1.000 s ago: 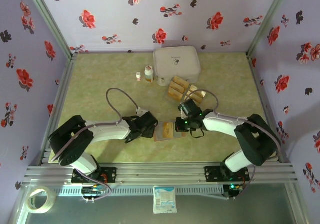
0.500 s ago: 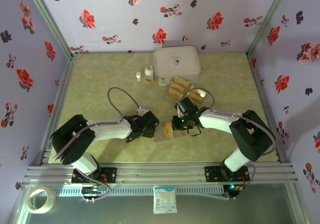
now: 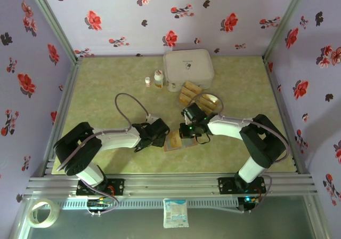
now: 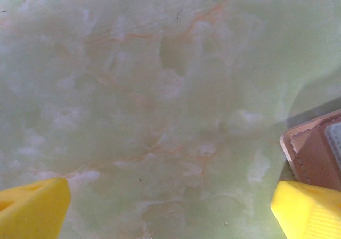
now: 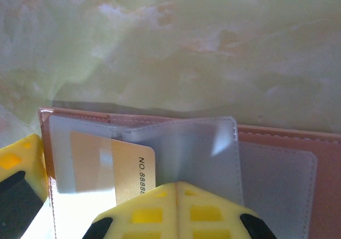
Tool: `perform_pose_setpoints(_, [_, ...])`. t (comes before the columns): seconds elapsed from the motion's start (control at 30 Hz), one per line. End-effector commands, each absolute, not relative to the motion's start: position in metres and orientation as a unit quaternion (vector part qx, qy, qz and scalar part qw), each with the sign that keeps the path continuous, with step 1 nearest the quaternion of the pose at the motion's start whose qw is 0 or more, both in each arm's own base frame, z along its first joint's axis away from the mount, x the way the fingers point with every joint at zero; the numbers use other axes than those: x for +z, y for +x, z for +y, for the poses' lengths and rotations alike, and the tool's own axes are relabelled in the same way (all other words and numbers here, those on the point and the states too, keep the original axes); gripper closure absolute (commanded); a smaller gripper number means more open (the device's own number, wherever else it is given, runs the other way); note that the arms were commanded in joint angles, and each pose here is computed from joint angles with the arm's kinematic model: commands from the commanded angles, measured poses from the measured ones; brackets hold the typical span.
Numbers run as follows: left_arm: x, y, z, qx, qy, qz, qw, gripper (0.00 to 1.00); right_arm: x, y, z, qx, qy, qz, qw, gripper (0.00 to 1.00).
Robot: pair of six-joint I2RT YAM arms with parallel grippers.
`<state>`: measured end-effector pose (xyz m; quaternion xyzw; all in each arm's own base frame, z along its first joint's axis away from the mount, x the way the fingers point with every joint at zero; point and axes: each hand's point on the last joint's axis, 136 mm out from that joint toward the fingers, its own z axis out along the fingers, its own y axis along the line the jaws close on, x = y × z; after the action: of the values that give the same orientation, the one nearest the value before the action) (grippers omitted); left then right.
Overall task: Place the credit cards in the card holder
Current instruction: Insert the credit card into the card slot.
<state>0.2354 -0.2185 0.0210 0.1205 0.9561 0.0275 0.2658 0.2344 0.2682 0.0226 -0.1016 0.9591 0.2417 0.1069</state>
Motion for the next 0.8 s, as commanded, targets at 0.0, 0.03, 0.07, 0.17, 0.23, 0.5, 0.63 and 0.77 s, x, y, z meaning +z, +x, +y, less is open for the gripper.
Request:
perform_pose_setpoints(0.0, [0.006, 0.237, -0.220, 0.033, 0.122, 0.959, 0.255, 0.00, 0.028, 0.235, 0.279, 0.248, -0.114, 0.956, 0.109, 1.00])
perform_pose_setpoints(0.03, [0.007, 0.238, -0.220, 0.033, 0.122, 0.959, 0.255, 0.00, 0.030, 0.235, 0.279, 0.247, -0.115, 0.956, 0.110, 1.00])
perform_pose_setpoints(0.07, [0.007, 0.238, -0.220, 0.033, 0.122, 0.958, 0.255, 0.00, 0.033, 0.235, 0.278, 0.245, -0.116, 0.956, 0.112, 1.00])
perform_pose_setpoints(0.17, [0.012, 0.238, -0.219, 0.030, 0.120, 0.958, 0.258, 0.00, 0.045, 0.236, 0.272, 0.239, -0.115, 0.955, 0.132, 1.00])
perform_pose_setpoints(0.23, [0.016, 0.237, -0.218, 0.027, 0.117, 0.958, 0.259, 0.00, 0.050, 0.236, 0.266, 0.233, -0.111, 0.956, 0.141, 0.99])
perform_pose_setpoints(0.5, [0.024, 0.230, -0.209, 0.018, 0.098, 0.961, 0.259, 0.00, 0.043, 0.227, 0.258, 0.229, -0.102, 0.959, 0.134, 0.98])
perform_pose_setpoints(0.63, [0.018, 0.227, -0.207, 0.016, 0.093, 0.963, 0.251, 0.00, 0.042, 0.226, 0.263, 0.240, -0.099, 0.957, 0.131, 1.00])
perform_pose_setpoints(0.77, [0.014, 0.226, -0.206, 0.018, 0.092, 0.964, 0.248, 0.00, 0.042, 0.225, 0.269, 0.247, -0.101, 0.955, 0.131, 1.00])
